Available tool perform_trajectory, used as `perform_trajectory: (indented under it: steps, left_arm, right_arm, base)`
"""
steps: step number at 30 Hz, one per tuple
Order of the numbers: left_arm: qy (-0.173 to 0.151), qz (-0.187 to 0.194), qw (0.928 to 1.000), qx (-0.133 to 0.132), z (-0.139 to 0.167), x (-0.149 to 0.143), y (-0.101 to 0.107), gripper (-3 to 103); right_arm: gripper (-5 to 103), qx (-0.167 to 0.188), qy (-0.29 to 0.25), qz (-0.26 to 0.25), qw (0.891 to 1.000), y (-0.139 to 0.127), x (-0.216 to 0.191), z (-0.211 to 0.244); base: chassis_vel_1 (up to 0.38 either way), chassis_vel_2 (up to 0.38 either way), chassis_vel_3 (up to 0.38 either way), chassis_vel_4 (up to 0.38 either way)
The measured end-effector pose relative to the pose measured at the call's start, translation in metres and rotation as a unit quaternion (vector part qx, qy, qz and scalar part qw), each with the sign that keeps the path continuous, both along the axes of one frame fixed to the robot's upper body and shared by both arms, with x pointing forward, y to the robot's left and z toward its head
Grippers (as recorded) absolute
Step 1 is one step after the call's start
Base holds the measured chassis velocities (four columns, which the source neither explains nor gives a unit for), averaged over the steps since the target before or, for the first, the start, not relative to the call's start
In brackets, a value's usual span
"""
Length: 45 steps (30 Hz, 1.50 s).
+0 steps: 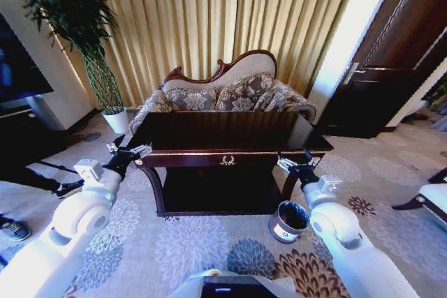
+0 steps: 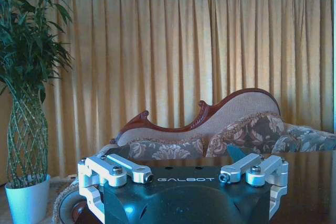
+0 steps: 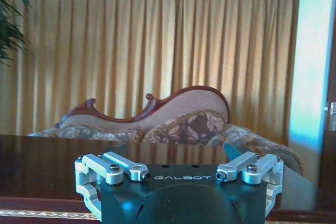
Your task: Move to the front of the table and place the trash on the table into the trash bin.
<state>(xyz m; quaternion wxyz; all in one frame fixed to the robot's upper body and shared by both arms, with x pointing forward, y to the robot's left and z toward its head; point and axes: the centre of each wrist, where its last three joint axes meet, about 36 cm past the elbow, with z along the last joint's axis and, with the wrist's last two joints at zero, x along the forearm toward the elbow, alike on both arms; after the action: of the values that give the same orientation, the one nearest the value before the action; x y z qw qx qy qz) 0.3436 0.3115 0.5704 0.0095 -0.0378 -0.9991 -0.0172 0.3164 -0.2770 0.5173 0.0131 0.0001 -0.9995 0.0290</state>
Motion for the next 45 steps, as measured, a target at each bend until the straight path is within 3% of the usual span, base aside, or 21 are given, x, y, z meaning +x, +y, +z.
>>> perform_trajectory:
  steps: [14, 45]
  left_arm:
    - [0.005, -0.002, 1.0, 0.005, -0.0032, 0.0009, -0.0009, 100]
    - [0.007, -0.004, 0.9999, 0.011, -0.0034, -0.0022, -0.0015, 100]
  right_arm:
    - [100, 0.001, -0.003, 0.007, 1.0, 0.0113, -0.0123, 0.0046]
    - [100, 0.0, -0.008, -0.01, 1.0, 0.0095, -0.0104, 0.0022]
  base:
    - [0.035, -0.033, -0.041, 0.039]
    - [0.212, -0.206, -0.209, 0.209]
